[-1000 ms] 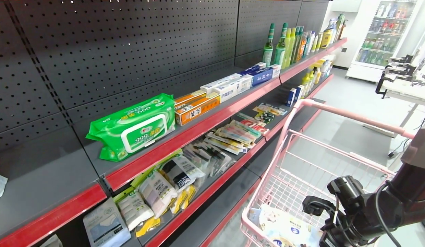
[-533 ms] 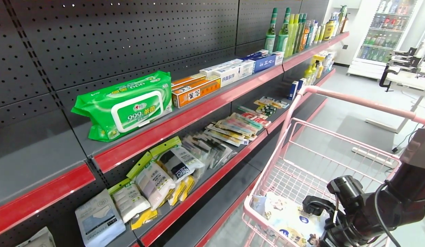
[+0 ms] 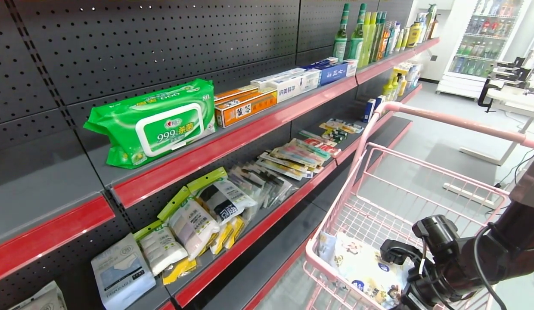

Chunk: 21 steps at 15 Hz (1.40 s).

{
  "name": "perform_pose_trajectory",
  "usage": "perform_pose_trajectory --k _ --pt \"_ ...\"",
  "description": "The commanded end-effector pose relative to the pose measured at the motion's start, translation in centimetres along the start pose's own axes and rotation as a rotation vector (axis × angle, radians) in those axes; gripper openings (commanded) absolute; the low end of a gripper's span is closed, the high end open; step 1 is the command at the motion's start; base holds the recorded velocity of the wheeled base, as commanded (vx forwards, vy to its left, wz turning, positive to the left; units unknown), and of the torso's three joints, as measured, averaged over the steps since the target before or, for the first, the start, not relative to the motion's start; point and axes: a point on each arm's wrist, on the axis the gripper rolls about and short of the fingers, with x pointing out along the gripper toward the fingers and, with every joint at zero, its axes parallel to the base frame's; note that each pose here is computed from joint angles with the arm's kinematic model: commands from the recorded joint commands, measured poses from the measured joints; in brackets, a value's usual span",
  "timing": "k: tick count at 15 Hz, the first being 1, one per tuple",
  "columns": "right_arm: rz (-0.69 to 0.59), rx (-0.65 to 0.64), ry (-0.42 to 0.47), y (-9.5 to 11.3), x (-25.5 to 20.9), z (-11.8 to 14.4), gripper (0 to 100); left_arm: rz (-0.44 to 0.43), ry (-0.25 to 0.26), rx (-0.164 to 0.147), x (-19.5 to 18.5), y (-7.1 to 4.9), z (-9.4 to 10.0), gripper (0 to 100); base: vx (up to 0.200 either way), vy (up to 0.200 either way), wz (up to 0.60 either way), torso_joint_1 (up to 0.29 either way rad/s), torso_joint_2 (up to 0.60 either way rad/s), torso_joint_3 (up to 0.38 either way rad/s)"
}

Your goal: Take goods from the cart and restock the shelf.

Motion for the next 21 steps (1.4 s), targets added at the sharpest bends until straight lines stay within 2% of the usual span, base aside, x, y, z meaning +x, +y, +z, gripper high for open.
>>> perform_pose_trajectory --k 1,7,8,10,14,16,17,18,19,20,21 --pt "-0.005 -0.004 -0.010 -0.1 -0.1 0.2 100 0.000 0.000 0.000 0.0 0.0 0.0 100 0.000 0.000 0.00 0.000 0.00 0.000" --pt "-0.011 -0.015 -0.020 0.2 -0.6 0.2 100 0.000 0.002 -0.003 0.0 0.0 0.0 100 0.000 0.000 0.00 0.000 0.00 0.000" --pt "-0.012 -0.017 -0.020 0.2 -0.6 0.2 0 0.002 0.000 -0.003 0.0 0.0 0.0 100 0.000 0.000 0.00 0.000 0.00 0.000" --pt "-0.027 -0.020 -0.039 0.5 -1.5 0.1 0 0.000 0.002 -0.005 0.0 0.0 0.0 100 0.000 0.000 0.00 0.000 0.00 0.000" --pt "-0.104 0.030 -0.161 0.8 -5.1 0.9 0 0.000 0.000 -0.005 0.0 0.0 0.0 100 0.000 0.000 0.00 0.000 0.00 0.000" --pt "-0.137 0.105 -0.231 1.1 -6.8 1.3 0 0.000 0.002 -0.005 0.0 0.0 0.0 100 0.000 0.000 0.00 0.000 0.00 0.000" --pt "-0.186 0.190 -0.278 1.3 -8.3 1.5 0 0.000 0.000 -0.005 0.0 0.0 0.0 100 0.000 0.000 0.00 0.000 0.00 0.000" --pt "-0.257 0.332 -0.378 1.8 -10.9 1.6 0 0.000 0.000 -0.005 0.0 0.0 0.0 100 0.000 0.000 0.00 0.000 0.00 0.000" --pt "-0.277 0.397 -0.455 2.4 -12.7 1.6 0 0.000 0.002 -0.005 0.0 0.0 0.0 100 0.000 0.000 0.00 0.000 0.00 0.000" --pt "-0.300 0.418 -0.506 3.1 -14.1 1.1 0 0.000 0.000 -0.005 0.0 0.0 0.0 100 0.000 0.000 0.00 0.000 0.00 0.000" --pt "-0.358 0.424 -0.514 3.7 -15.1 0.4 0 0.000 0.002 -0.006 0.0 0.0 0.0 100 0.000 0.000 0.00 0.000 0.00 0.000"
